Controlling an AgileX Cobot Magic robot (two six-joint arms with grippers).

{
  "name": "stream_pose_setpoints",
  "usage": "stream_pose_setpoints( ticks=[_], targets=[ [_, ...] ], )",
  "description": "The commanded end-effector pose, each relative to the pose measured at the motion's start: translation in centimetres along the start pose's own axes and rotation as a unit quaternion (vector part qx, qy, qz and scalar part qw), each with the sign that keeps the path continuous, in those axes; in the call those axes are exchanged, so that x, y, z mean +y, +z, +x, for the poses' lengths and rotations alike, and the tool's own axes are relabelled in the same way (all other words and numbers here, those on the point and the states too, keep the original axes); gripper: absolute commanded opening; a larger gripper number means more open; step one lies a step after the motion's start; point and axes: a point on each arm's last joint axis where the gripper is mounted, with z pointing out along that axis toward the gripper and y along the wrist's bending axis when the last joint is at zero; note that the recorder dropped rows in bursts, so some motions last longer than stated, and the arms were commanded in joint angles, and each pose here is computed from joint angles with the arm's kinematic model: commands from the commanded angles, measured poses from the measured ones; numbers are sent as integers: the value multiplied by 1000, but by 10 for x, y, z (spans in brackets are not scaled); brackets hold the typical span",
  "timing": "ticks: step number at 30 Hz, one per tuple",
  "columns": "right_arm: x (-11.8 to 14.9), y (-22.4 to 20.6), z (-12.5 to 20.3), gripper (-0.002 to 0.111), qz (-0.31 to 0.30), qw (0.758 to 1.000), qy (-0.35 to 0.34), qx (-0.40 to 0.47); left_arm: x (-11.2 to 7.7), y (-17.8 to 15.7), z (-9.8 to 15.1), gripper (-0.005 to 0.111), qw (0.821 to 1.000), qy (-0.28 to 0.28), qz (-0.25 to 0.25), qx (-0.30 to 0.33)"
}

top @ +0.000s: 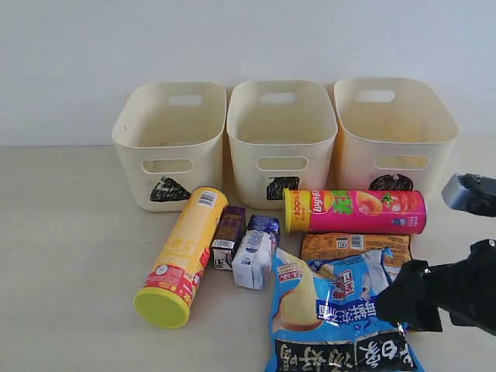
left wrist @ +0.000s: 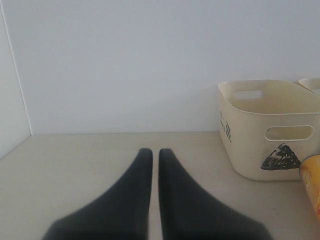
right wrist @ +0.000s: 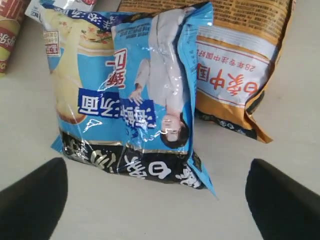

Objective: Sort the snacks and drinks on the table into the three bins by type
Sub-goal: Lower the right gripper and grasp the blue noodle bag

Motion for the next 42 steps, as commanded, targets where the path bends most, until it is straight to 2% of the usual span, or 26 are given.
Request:
stream_pose_setpoints(
  ticks=[1, 4, 12, 31, 32, 35, 36, 37, 38, 39, 40, 41, 42],
  targets=[
    [-6, 14, 5, 86, 1, 1000, 11, 16, 0, 0, 0, 4, 1000, 2, 3, -4],
    [-15, 32, 9, 86, 10, 999, 23, 35, 0, 0, 0, 4, 1000, 2, 3, -4],
    [-21, 69, 11, 86, -36, 997, 22, 60, 0, 0, 0, 4, 1000, 2, 3, -4],
    [-27, 121, -5, 84, -108, 993, 2, 56, 0, 0, 0, 4, 1000, 2, 3, -4],
    [-28, 123, -4, 82, -108, 992, -2, 59, 0, 0, 0, 4, 1000, 2, 3, -4],
    [-29, 126, -3, 61, -108, 992, -11, 65, 0, 0, 0, 4, 1000, 2, 3, -4],
    [-29, 126, -3, 54, -108, 992, -11, 65, 0, 0, 0, 4, 1000, 2, 3, -4],
    [-29, 126, -3, 41, -110, 992, -11, 64, 0, 0, 0, 4, 1000, 2, 3, -4],
    [-28, 126, -3, 35, -112, 992, -11, 64, 0, 0, 0, 4, 1000, 2, 3, -4],
    [-27, 125, -3, 21, -118, 991, -9, 64, 0, 0, 0, 4, 1000, 2, 3, -4],
    [-27, 125, -3, 17, -121, 990, -10, 64, 0, 0, 0, 4, 1000, 2, 3, -4],
    [-25, 124, -4, 8, -129, 990, -13, 63, 0, 0, 0, 4, 1000, 2, 3, -4],
    [-24, 122, -4, 5, -133, 989, -17, 62, 0, 0, 0, 4, 1000, 2, 3, -4]
  ],
)
